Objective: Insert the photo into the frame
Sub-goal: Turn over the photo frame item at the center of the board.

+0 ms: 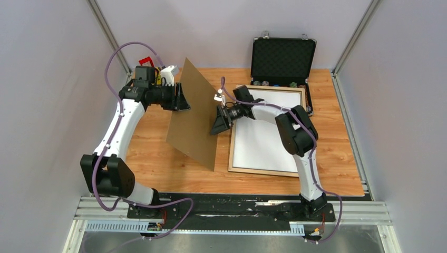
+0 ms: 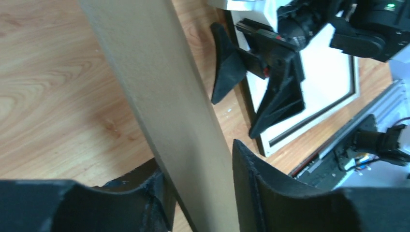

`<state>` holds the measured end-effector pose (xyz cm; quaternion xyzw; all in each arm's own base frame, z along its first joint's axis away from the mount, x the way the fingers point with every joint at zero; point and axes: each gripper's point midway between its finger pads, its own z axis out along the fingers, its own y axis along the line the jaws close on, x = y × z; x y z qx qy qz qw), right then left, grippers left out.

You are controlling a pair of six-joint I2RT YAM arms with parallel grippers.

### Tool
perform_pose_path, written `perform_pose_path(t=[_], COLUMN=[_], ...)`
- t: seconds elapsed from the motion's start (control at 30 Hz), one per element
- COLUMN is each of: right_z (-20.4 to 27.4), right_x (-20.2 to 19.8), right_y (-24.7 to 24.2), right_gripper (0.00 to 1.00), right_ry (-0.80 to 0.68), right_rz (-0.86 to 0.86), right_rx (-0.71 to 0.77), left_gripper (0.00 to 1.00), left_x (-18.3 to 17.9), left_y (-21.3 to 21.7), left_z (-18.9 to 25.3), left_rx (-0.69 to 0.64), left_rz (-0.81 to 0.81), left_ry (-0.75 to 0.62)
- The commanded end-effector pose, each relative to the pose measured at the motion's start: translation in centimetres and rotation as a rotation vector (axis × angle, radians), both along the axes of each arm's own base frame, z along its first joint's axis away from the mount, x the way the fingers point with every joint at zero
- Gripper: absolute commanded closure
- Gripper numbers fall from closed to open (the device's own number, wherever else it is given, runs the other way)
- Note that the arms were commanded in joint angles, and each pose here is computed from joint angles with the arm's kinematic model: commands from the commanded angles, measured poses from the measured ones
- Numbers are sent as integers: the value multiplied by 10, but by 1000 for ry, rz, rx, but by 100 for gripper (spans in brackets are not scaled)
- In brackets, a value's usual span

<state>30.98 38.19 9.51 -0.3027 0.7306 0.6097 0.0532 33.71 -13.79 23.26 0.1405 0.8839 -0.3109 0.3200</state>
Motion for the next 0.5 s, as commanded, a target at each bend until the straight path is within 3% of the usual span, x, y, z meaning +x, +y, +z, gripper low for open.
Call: perform_pose_path(t=[0.0,0.4,0.47], right_z=[38,78,87], right_x=[6,18,22], right_y=[-1,-3,-4], right_gripper=[5,4,3], right_ry=[-122,-167,-177], right_rz=[1,-97,-133], right_rx=[66,46,34], left_gripper=[54,100,100], left_x=[15,22,21], left_y=[5,28,32], left_z=[17,29,33], left_rx=[59,190,210], left_rz=[62,132,143], left_ry=[-47,-87,-86])
